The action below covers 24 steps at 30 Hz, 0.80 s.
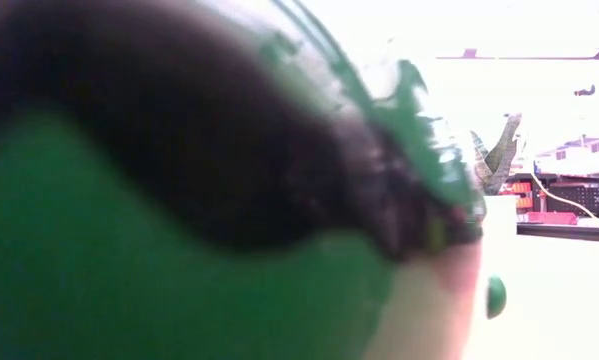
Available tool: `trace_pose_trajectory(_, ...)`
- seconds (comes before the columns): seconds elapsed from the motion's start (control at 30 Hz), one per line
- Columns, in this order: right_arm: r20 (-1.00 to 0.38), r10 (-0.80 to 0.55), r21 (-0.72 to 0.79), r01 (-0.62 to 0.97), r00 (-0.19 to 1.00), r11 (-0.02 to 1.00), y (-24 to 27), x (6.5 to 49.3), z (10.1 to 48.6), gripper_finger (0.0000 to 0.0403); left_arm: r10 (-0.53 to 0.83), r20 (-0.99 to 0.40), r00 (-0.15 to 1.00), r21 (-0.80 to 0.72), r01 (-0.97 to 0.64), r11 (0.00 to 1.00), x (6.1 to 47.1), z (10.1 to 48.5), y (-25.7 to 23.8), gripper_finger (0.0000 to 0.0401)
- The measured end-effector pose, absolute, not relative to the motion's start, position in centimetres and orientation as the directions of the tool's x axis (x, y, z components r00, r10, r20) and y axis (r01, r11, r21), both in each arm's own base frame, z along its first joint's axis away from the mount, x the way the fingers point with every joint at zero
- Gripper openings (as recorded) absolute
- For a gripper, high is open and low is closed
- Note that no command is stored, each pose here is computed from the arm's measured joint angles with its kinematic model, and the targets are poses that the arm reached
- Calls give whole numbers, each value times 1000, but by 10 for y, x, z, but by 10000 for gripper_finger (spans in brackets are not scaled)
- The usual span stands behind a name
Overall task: Pick and placing Produce into tupperware
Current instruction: Put the green melon into the transparent bin
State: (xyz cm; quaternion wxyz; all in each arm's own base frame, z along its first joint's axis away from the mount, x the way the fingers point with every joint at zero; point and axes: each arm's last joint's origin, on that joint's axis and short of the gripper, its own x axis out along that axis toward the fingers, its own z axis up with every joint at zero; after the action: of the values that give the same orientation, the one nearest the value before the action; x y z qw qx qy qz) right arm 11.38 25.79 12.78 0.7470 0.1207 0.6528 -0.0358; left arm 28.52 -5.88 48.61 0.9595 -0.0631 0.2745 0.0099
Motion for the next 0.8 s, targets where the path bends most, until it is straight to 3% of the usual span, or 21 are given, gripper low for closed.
trace_pose_trajectory(0.53,-974,115,171,308,193,936,220,128,177,189,-15,-532,846,-113,-54,992,285,486,-59,20)
trace_pose_trajectory(0.8,-924,123,247,319,363,915,182,147,217,189,-14,-537,844,-109,-53,993,285,485,-59,8)
